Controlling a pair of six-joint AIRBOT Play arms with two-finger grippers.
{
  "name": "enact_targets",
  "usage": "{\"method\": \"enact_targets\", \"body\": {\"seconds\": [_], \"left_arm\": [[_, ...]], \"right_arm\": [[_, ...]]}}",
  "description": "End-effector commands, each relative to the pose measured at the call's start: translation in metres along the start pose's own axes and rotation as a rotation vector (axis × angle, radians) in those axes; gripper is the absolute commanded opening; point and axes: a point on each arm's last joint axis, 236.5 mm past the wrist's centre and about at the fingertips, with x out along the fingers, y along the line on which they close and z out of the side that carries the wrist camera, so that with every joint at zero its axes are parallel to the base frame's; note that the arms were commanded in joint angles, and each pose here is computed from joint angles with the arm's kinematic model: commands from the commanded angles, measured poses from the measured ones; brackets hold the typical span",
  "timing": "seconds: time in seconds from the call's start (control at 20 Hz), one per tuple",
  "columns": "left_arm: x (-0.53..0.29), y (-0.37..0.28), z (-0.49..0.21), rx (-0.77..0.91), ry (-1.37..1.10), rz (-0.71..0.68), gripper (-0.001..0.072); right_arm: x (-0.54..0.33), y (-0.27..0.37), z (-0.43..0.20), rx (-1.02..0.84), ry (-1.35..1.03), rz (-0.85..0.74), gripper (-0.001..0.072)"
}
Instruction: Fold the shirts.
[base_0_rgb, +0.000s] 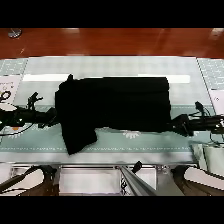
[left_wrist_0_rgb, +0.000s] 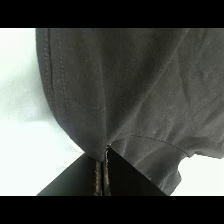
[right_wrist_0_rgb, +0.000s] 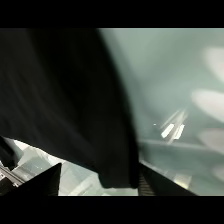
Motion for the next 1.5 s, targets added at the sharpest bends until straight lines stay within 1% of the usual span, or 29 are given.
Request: {"method": "enact_targets", "body": {"seconds": [0.0,0.05,0.1,0.15,0.25,0.35,0.45,0.55,0.65,0.8,0.9,1.0,1.1,1.25,1.4,1.45], "left_arm": [[-0.001,0.0,0.0,-0.001,-0.001,-0.001,0.0022],[-0.001,0.0,0.0,-0.001,-0.001,-0.001,0.0022],[-0.001,-0.001,0.001,0.001,-0.002,-0.002,0.0022],[-0.003,-0.002,0.003,0.007,-0.008,-0.003,0.0021],[-0.013,-0.011,0.015,0.037,-0.041,-0.006,0.0021],[-0.037,-0.031,0.035,0.122,-0.11,-0.015,0.0021],[-0.078,-0.064,0.061,0.227,-0.229,-0.022,0.0021],[-0.139,-0.11,0.083,0.356,-0.407,-0.03,0.0021],[-0.221,-0.18,0.084,0.509,-0.628,-0.081,0.0021],[-0.354,-0.276,0.04,0.746,-0.99,-0.122,0.0022],[-0.439,-0.327,-0.012,0.874,-1.262,-0.139,0.0021],[-0.505,-0.36,-0.072,0.983,-1.5,-0.139,0.0021],[-0.545,-0.372,-0.122,1.053,-1.662,-0.084,0.0021],[-0.575,-0.369,-0.168,1.099,-1.801,0.054,0.0021],[-0.579,-0.363,-0.195,1.084,-1.83,0.079,0.0021],[-0.572,-0.353,-0.194,1.071,-1.792,0.134,0.0021]], "right_arm": [[0.029,0.013,0.005,-0.052,-0.009,-0.052,0.0521],[0.036,0.019,0.002,-0.07,0.005,-0.062,0.0362],[0.04,0.024,0.0,-0.092,0.017,-0.065,0.0183],[0.041,0.03,-0.003,-0.111,0.036,-0.06,0.0027],[0.028,0.045,0.0,-0.165,0.041,-0.043,0.0021],[0.001,0.073,0.016,-0.268,-0.033,-0.044,0.0021],[-0.043,0.118,0.039,-0.413,-0.187,-0.054,0.0021],[-0.101,0.174,0.053,-0.58,-0.381,-0.069,0.0021],[-0.166,0.236,0.048,-0.744,-0.585,-0.081,0.002],[-0.261,0.324,0.009,-0.927,-0.883,-0.074,0.0021],[-0.318,0.374,-0.029,-0.999,-1.077,-0.037,0.0021],[-0.366,0.413,-0.07,-1.043,-1.249,0.016,0.0021],[-0.405,0.44,-0.114,-1.084,-1.386,0.052,0.0021],[-0.444,0.46,-0.167,-1.132,-1.528,0.045,0.0021],[-0.453,0.452,-0.193,-1.106,-1.553,-0.029,0.002],[-0.447,0.444,-0.195,-1.089,-1.524,-0.059,0.0021]]}}
